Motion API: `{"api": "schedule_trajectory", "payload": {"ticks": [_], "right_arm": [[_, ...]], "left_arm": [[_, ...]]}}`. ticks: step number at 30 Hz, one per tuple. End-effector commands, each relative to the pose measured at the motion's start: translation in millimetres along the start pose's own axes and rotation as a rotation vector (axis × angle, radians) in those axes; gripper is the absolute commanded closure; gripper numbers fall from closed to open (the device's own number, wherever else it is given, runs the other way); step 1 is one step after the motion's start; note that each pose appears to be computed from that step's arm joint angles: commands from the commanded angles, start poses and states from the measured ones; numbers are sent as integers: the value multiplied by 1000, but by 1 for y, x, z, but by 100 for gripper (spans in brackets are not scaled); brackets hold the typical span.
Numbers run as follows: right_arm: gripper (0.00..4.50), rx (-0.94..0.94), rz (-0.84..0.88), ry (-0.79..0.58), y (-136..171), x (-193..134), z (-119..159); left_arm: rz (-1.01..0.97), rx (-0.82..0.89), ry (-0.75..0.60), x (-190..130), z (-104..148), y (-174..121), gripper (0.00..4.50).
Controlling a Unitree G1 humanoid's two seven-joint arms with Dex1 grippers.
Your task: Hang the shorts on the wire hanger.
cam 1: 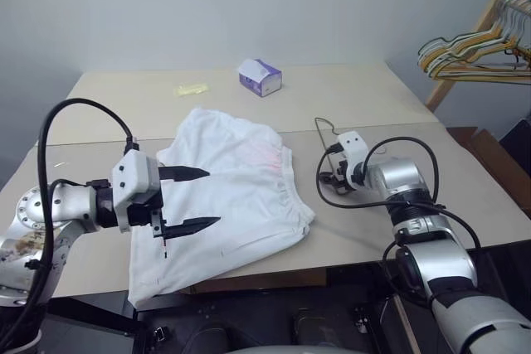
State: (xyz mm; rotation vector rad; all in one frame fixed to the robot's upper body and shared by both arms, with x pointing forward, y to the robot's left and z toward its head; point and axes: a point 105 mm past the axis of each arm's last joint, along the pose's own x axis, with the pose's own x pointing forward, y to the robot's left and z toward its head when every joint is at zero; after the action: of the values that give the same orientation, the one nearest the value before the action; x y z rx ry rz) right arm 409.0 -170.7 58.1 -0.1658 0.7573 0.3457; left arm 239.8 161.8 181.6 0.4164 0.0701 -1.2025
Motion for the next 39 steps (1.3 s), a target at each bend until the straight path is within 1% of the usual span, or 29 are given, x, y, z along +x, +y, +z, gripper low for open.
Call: {"api": "schedule_trajectory", "payload": {"ticks": [1, 8, 9, 14, 16, 17, 19, 21, 23, 24, 25, 27, 28, 32, 33, 39], "right_arm": [[185, 18, 20, 69, 8, 6, -17], [423, -14, -7, 113, 10, 12, -29], [448, -19, -17, 116, 9, 12, -30], [448, -26, -61, 101, -1, 9, -28], [448, -43, -89, 57, -6, 5, -20], [448, -53, -112, 27, -9, 2, -14], [448, -63, -165, -51, -16, -7, 1], [448, -59, -214, -160, -21, -21, 22], [448, -63, -213, -254, -18, -36, 38], [448, -102, -180, -325, -8, -48, 49], [448, -154, -158, -384, 2, -59, 56], [448, -220, -122, -464, 18, -75, 64], [448, -234, -109, -484, 24, -81, 64], [448, -356, -38, -640, 55, -106, 71], [448, -371, -16, -668, 62, -111, 71], [448, -522, 120, -783, 101, -127, 62]], "left_arm": [[-10, 41, -22, 3, 8, 0, 0], [9, 46, -41, 5, 11, 5, 0], [13, 44, -43, 6, 12, 6, 0], [53, 24, -61, 12, 12, 11, 0], [116, -15, -61, 17, 9, 20, 0], [162, -59, -73, 20, 8, 28, 0], [249, -212, -111, 27, 4, 43, 0], [300, -382, -186, 35, 4, 55, 0], [326, -555, -261, 42, 4, 64, 0], [340, -701, -330, 49, 2, 71, 0], [345, -808, -377, 55, -1, 76, 0], [346, -950, -437, 63, -4, 81, 0], [347, -991, -454, 64, -3, 83, 0], [303, -1132, -583, 69, 8, 93, 0], [291, -1155, -598, 71, 11, 94, 0], [215, -1172, -698, 75, 34, 99, 0]]}}
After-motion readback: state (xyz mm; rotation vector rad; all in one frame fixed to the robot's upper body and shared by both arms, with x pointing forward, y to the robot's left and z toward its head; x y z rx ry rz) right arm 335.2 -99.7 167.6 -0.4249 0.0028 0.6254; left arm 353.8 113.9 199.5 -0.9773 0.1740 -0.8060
